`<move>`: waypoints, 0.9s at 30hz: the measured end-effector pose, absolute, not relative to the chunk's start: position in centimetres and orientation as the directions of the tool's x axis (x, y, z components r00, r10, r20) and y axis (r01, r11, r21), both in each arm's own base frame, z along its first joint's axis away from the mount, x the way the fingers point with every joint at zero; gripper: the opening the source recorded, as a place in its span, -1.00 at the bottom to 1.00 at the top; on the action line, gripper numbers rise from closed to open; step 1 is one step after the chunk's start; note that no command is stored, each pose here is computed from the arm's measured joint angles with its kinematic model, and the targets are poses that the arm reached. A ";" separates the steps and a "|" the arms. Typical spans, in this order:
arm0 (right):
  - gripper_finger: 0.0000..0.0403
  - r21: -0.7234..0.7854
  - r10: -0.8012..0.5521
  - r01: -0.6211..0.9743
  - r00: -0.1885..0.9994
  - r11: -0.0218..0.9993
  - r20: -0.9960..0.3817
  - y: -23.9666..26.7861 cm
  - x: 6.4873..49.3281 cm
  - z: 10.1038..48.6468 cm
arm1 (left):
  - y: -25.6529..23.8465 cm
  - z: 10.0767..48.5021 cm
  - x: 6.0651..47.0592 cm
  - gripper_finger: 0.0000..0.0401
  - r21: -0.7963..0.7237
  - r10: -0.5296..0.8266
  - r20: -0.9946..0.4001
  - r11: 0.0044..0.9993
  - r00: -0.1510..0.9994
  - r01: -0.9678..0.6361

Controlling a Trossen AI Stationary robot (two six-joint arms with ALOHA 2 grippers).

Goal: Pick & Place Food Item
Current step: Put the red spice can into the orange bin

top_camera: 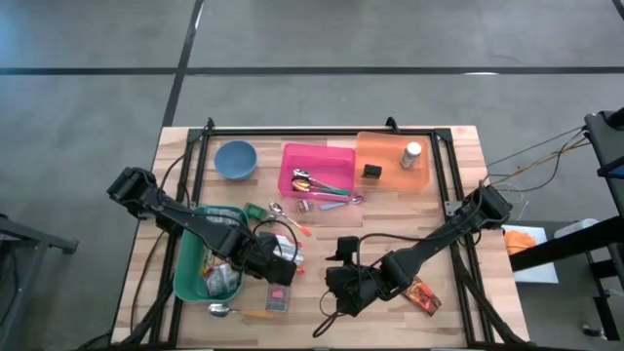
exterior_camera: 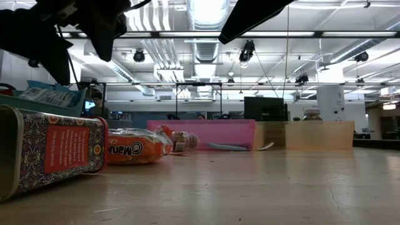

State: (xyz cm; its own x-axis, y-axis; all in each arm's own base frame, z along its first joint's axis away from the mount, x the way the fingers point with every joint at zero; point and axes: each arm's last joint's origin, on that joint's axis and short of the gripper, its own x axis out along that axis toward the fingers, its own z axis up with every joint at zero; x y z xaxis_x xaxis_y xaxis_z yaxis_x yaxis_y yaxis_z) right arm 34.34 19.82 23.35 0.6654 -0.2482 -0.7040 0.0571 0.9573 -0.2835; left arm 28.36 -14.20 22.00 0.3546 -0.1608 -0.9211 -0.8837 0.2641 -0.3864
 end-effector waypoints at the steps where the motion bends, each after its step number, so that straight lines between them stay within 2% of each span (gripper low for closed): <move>1: 0.23 -0.283 -0.248 0.057 0.666 0.957 -0.704 19.8 34.3 23.4 | -14.3 22.0 28.4 0.29 -0.393 -0.164 -0.918 0.259 0.361 -0.882; 5: 0.23 -0.282 -0.248 0.058 0.666 0.958 -0.703 19.8 34.4 23.4 | -14.8 22.2 28.7 0.29 -0.443 -0.172 -0.895 0.234 0.412 -0.865; 12: 0.23 -0.281 -0.247 0.058 0.668 0.958 -0.702 19.8 34.4 23.4 | -15.2 22.1 28.5 0.32 -0.438 -0.162 -0.897 0.201 0.411 -0.876; 24: 0.23 -0.273 -0.241 0.062 0.677 0.960 -0.696 19.9 34.5 23.4 | -15.5 23.6 29.0 0.72 -0.397 -0.143 -0.916 0.184 0.375 -0.899; 27: 0.23 -0.271 -0.240 0.062 0.679 0.961 -0.694 19.9 34.5 23.5 | -15.9 23.4 29.7 0.78 -0.354 -0.122 -0.934 0.196 0.335 -0.915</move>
State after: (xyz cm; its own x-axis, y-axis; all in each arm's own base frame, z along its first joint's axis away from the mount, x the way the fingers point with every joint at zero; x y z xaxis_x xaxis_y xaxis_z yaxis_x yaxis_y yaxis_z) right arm 34.49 19.91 23.46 0.6785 -0.2399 -0.6943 0.0623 0.9606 -0.2710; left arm 29.73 -15.92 23.40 0.3351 -0.1218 -0.9343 -0.9147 0.1958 -0.3536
